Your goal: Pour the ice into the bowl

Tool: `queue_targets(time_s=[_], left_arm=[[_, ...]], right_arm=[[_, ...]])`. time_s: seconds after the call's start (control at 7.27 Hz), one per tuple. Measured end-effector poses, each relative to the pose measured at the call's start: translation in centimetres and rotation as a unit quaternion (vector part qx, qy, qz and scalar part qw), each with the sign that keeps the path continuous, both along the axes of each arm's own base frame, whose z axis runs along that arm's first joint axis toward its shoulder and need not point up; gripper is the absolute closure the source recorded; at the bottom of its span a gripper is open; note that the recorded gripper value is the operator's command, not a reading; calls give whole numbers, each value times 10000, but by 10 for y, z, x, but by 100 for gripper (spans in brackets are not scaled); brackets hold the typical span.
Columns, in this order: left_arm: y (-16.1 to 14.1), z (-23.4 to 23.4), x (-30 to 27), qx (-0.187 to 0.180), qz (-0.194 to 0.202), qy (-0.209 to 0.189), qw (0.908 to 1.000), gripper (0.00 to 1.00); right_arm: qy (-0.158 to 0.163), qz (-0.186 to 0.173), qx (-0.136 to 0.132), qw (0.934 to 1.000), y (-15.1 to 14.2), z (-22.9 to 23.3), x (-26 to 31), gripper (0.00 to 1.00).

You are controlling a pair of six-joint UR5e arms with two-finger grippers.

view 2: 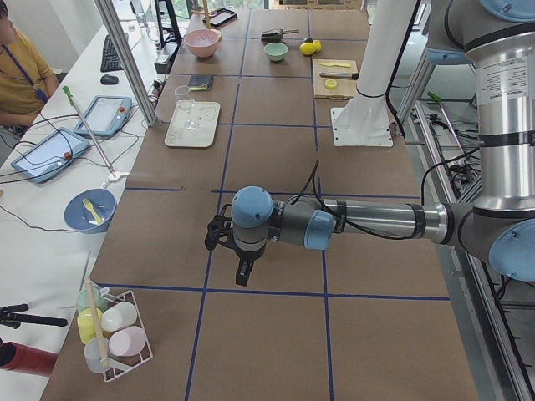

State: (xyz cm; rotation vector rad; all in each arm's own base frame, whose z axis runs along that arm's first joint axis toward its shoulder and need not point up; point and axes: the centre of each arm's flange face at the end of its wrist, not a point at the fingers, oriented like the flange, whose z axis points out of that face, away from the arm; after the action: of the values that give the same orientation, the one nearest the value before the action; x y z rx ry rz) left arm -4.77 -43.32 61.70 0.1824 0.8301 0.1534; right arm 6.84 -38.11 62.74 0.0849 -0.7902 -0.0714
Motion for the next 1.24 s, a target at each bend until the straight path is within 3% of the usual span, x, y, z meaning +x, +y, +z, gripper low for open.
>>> queue_targets(time_s=[0.28,0.55,0.83,1.24], left_arm=[[0,2,0,-19,1,-1,10000,0],[0,2,0,-15,3,-1,10000,0],[0,1,0,-5,4,-1,10000,0],[2,2,0,-17,8,5,10000,0]], right_arm=[[-40,8,203,9998,-2,-5,-1,0],[-301,6,384,9988,-8,-18,-5,0],[-504,-21,849,9951,-25,-39,-8,0],[-631,57,1021,9928,-35,-59,-33,0]])
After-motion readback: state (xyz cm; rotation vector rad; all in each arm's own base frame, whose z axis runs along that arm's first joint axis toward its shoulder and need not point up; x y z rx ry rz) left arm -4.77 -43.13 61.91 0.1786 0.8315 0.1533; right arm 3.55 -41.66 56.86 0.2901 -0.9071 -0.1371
